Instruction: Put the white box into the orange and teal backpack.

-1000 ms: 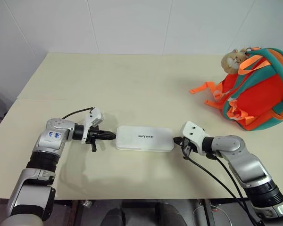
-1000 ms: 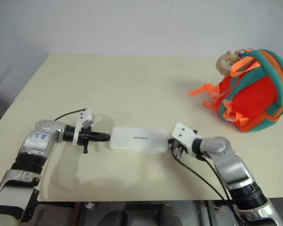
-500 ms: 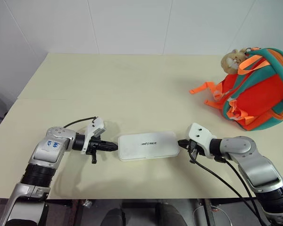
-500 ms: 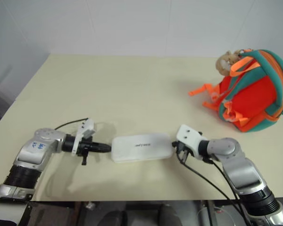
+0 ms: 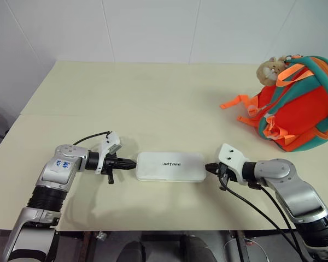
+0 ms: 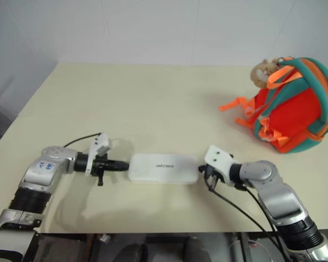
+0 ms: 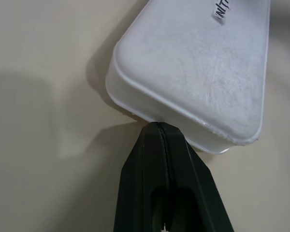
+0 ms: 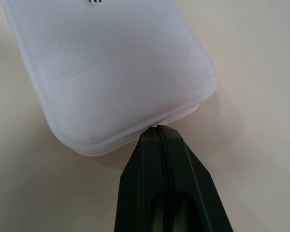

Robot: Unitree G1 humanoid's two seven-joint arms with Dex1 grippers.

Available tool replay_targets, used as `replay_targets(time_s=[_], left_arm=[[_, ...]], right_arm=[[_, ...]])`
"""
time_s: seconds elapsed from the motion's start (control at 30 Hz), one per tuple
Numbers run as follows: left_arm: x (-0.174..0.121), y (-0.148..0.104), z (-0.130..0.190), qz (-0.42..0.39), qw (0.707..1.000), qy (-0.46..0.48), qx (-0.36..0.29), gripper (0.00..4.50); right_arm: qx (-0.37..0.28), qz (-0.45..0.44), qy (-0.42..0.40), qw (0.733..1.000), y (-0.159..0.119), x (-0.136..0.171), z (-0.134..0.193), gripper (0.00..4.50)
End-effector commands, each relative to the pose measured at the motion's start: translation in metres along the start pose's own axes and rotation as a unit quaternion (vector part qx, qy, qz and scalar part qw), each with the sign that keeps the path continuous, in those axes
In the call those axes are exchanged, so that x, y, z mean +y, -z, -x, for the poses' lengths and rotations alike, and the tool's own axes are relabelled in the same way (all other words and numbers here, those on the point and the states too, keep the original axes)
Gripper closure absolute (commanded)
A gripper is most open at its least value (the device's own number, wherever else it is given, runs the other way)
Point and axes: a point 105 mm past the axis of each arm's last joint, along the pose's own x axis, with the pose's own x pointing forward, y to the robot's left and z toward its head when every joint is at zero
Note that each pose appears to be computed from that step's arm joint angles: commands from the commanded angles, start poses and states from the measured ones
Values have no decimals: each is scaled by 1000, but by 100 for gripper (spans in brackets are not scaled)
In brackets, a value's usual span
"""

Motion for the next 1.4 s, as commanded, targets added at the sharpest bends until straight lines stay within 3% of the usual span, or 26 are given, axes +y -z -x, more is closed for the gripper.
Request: replay_targets(time_s=[0.03,0.2,0.3,0.67,0.73,0.97,1.1,1.4], left_arm=[[-4,-15,-5,-29,999,19,-16,450],[-10,-13,-2,-25,999,42,-12,450],[-4,-11,3,-23,999,32,-10,396],[25,-11,32,-18,999,-44,-9,60],[29,-12,40,-17,998,-57,-10,1],[38,-17,63,0,996,-91,-16,0],[44,-23,72,26,991,-118,-51,0],[32,-46,63,78,978,-83,-175,0]], right_arm=[[-25,23,-13,999,-11,4,6,438],[-10,26,5,1000,-3,-3,14,438],[-1,26,20,999,3,-9,21,438],[36,32,96,994,18,-42,55,438],[49,29,104,993,21,-47,66,364],[65,25,112,991,22,-51,92,142],[18,-22,116,993,12,-49,93,6],[-51,-207,92,973,11,-35,71,2]])
